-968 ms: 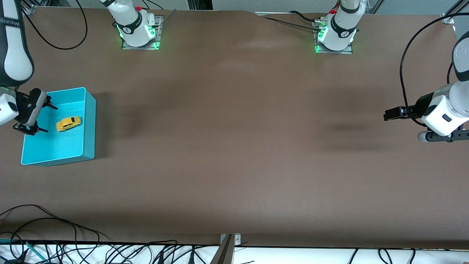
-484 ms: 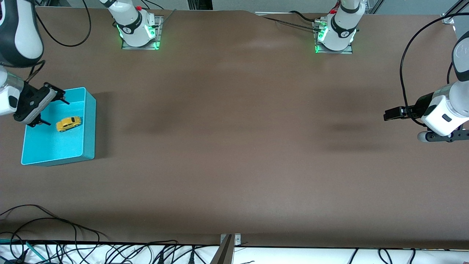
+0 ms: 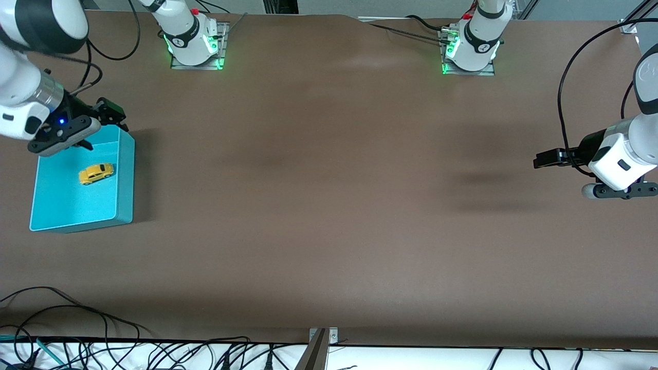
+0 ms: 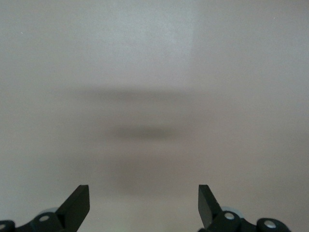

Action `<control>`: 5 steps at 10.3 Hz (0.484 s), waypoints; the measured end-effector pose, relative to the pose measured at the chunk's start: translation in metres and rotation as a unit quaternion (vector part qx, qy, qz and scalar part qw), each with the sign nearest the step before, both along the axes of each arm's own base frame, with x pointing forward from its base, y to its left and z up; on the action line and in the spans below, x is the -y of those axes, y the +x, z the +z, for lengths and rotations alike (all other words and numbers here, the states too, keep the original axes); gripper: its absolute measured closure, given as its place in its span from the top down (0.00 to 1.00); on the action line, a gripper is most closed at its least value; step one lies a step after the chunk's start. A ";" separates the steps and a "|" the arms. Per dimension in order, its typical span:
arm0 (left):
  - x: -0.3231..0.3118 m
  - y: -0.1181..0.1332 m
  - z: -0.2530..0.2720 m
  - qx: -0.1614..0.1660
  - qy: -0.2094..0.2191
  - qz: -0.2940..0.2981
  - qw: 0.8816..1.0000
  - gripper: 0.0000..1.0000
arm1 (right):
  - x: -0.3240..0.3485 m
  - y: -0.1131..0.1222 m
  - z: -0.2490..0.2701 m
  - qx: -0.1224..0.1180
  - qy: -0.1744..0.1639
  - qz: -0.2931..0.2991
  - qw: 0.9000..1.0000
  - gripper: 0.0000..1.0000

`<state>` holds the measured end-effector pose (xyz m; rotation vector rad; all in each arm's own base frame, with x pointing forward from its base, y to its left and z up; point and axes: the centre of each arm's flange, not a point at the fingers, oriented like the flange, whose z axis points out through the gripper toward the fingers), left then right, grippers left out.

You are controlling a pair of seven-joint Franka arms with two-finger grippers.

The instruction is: Wind up and store yellow beetle car

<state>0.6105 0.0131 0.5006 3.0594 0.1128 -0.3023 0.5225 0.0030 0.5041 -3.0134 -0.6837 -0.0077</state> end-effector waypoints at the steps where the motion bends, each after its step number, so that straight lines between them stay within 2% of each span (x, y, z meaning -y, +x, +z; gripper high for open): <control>1: 0.000 -0.002 0.000 0.007 0.001 0.000 1.000 1.00 | -0.003 -0.003 0.008 0.000 0.000 -0.031 1.000 1.00; 3: 0.001 -0.008 0.002 0.013 0.003 0.001 1.000 1.00 | -0.004 0.005 0.031 -0.003 0.000 -0.086 0.996 1.00; 5: -0.001 -0.009 0.004 0.016 0.003 0.002 1.000 1.00 | -0.012 0.025 0.058 -0.009 0.000 -0.142 0.990 1.00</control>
